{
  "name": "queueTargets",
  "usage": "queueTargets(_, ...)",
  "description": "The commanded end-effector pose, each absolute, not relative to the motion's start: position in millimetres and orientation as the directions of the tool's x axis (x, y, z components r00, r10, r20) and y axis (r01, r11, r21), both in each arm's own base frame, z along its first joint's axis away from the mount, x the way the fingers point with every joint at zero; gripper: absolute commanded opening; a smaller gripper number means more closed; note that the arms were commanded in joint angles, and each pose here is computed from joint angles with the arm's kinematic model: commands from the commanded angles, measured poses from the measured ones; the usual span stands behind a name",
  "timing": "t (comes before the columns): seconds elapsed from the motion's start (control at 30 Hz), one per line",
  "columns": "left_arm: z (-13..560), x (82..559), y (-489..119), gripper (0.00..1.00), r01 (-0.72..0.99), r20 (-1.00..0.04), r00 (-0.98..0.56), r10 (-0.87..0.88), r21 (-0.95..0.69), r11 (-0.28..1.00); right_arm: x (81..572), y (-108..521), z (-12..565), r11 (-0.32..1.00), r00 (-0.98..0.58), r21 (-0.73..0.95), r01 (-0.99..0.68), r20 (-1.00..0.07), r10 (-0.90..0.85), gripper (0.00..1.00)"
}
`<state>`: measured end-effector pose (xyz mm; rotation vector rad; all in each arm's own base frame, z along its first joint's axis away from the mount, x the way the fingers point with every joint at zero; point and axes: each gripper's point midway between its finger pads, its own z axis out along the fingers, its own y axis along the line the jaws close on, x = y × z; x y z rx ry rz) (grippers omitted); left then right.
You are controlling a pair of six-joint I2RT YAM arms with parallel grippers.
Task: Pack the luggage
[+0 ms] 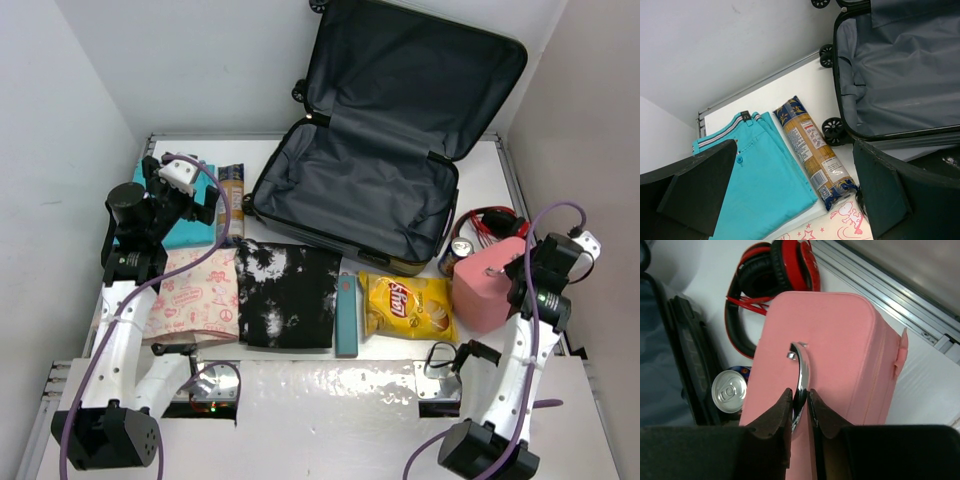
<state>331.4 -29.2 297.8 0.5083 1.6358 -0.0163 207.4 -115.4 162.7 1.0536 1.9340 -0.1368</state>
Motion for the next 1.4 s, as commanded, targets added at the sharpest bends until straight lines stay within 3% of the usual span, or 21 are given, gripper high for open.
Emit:
queueTargets(0.0,326.2,329.3,-33.2,1.00,0.321,-0.946,0.042,0.322,0.318,0.892,216.2,-109.3,190.3,0.670,-0.193,0.344,0.657,-0.783,0.591,0.17)
queueTargets(0.2,326.5,329.9,-33.8,1.00,0.324,-0.944,0.048,0.326,0.324,0.889,216.3,-106.1,182.1,0.665,-0.207,0.353,0.658,-0.764,0.611,0.30)
queueTargets(0.43,329.1,329.1,-31.1,0.99,0.308,-0.942,0.050,0.332,0.331,0.892,203.2,-110.1,149.9,0.617,-0.247,0.302,0.727,-0.723,0.645,0.31)
queueTargets(0.57,324.4,328.4,-31.0,1.00,0.313,-0.941,0.036,0.335,0.329,0.891,211.9,-100.6,175.6,0.702,-0.287,0.311,0.641,-0.750,0.595,0.43)
queueTargets(0.87,319.9,331.4,-38.9,0.99,0.354,-0.946,0.044,0.321,0.315,0.881,228.5,-89.6,259.0,0.789,-0.280,0.337,0.513,-0.804,0.525,0.51)
queueTargets(0.97,321.1,331.4,-40.3,1.00,0.355,-0.944,0.050,0.325,0.321,0.878,210.2,-104.0,256.2,0.700,-0.241,0.313,0.642,-0.784,0.572,0.60)
queueTargets(1.03,321.2,331.0,-40.5,0.99,0.355,-0.944,0.050,0.326,0.322,0.877,183.0,-119.4,237.2,0.589,-0.243,0.226,0.776,-0.755,0.609,0.70)
queueTargets(1.1,320.6,330.5,-39.7,1.00,0.353,-0.944,0.045,0.328,0.322,0.879,175.0,-116.4,215.2,0.565,-0.283,0.196,0.801,-0.708,0.647,0.87)
queueTargets(1.17,319.6,329.8,-40.2,1.00,0.355,-0.943,0.042,0.329,0.322,0.878,171.9,-112.2,199.5,0.544,-0.293,0.197,0.816,-0.669,0.683,0.97)
queueTargets(1.37,319.3,328.6,-40.5,0.99,0.360,-0.944,0.033,0.329,0.318,0.877,166.9,-121.6,184.4,0.470,-0.247,0.175,0.865,-0.668,0.702,0.97)
